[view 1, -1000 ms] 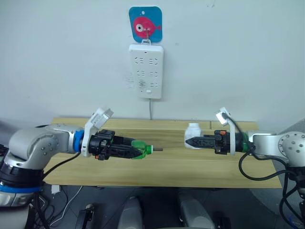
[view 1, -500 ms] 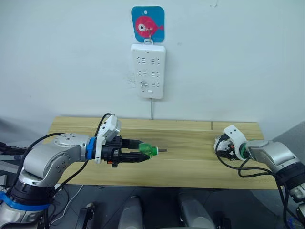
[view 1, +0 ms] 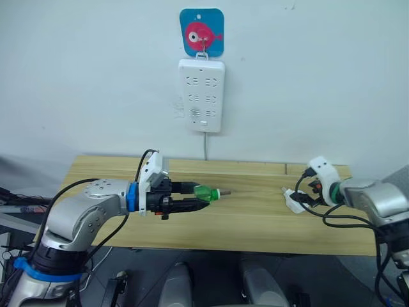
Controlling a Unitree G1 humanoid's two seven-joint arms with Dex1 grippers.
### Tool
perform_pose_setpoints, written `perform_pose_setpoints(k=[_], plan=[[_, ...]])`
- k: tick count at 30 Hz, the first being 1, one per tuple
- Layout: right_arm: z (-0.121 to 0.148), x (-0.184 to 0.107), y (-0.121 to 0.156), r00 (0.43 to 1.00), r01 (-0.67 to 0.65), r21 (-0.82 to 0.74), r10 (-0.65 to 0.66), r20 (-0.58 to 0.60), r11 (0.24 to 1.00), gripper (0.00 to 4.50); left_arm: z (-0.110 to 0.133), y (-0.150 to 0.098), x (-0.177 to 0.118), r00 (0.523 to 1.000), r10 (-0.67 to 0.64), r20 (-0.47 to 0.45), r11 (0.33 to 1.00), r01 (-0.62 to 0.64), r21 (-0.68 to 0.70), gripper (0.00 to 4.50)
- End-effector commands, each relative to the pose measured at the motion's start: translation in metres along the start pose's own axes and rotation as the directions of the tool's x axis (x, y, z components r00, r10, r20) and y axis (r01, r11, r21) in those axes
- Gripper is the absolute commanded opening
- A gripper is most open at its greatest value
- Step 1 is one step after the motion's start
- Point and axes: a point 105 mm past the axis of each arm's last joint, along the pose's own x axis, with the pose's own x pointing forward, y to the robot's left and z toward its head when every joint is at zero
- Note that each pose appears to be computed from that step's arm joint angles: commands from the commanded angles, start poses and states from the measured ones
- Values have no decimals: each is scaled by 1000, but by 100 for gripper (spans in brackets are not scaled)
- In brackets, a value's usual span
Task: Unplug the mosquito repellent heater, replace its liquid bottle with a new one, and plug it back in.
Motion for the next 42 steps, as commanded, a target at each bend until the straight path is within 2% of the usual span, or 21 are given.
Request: perform_pose_setpoints(k=[1,3,6,11,17,23,27,34,35,42], plan=[[52,-36,45,937,-225,62,199,288,972,450,25,8,6,985,89,149,991,-103,89,226],[67,-50,72,861,-349,71,290,417,934,450,34,16,13,962,153,228,978,-181,106,226],[83,-64,110,702,-534,101,373,606,840,450,42,21,22,929,199,312,963,-244,111,226],[104,-65,150,560,-705,196,365,744,682,450,53,23,34,890,220,399,957,-275,87,226],[127,-50,160,560,-727,307,272,783,614,450,53,18,40,882,198,427,964,-255,79,226],[138,-49,168,530,-768,322,268,804,554,450,53,19,41,875,207,438,958,-271,88,226],[138,-47,176,528,-780,319,294,797,538,359,51,17,44,874,201,442,959,-267,91,226],[141,-50,180,512,-799,310,311,801,516,95,48,14,46,873,192,448,962,-258,90,226],[141,-50,180,510,-801,309,314,801,512,82,48,14,47,873,191,449,962,-257,90,226],[140,-54,184,493,-821,296,346,798,487,82,44,11,49,878,183,442,966,-245,88,226]])
